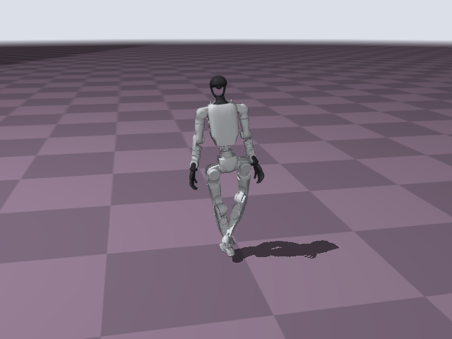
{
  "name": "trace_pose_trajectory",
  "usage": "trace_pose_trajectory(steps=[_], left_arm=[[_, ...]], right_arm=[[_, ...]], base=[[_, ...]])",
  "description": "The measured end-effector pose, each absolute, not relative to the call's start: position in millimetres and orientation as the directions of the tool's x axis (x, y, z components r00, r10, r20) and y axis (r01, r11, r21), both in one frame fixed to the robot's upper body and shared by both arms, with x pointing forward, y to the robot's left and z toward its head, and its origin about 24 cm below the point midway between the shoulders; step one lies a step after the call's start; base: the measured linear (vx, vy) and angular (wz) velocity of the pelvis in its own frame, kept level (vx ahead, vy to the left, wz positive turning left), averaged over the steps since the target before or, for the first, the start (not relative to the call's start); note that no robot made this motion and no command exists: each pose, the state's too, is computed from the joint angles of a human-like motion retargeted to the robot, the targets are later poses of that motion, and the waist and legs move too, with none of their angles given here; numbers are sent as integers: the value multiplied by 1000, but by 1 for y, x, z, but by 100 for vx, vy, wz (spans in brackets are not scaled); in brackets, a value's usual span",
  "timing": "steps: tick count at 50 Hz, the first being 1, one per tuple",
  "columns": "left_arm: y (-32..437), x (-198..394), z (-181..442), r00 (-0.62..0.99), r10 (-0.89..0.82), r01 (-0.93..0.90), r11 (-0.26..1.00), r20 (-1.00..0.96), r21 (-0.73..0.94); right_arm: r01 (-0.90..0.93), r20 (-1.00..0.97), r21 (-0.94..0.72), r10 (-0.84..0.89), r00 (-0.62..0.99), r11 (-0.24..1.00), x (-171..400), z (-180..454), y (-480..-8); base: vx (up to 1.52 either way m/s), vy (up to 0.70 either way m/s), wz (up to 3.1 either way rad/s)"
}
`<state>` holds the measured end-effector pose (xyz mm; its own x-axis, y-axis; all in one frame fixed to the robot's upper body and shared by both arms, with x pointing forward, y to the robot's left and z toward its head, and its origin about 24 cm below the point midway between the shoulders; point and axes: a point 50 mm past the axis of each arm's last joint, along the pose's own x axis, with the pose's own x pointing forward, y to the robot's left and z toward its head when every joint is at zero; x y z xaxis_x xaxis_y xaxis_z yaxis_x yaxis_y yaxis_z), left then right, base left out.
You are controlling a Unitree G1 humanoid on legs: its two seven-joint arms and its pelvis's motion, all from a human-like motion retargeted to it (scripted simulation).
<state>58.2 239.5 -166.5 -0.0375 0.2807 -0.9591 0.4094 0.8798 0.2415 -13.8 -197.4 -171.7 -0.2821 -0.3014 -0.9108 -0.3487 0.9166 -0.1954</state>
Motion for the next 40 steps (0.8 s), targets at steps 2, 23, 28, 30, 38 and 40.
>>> trace_pose_trajectory(steps=[2,23,28,30,38,40], left_arm=[[251,85,-159,41,312,431,851,-949,299],[228,100,-163,85,159,523,833,-984,180],[217,28,-174,-124,132,521,852,-983,48],[216,9,-175,-172,124,535,845,-977,13],[224,-19,-172,-259,128,517,855,-957,-26],[221,-13,-174,-231,129,490,872,-964,-1]], right_arm=[[-329,-910,-130,-244,-336,935,-27,-171,-195],[-454,-840,46,-212,-500,890,-35,-161,-218],[-337,-913,-43,-174,-369,941,4,-166,-221],[-286,-945,-74,-159,-286,955,23,-169,-217],[-316,-987,-121,-147,-59,941,88,-167,-200],[-355,-988,-140,-153,-8,924,104,-164,-198]], base=[[38,-6,40],[47,-17,-15],[67,-19,-55],[42,-20,-27],[25,5,-1],[13,28,-9]])
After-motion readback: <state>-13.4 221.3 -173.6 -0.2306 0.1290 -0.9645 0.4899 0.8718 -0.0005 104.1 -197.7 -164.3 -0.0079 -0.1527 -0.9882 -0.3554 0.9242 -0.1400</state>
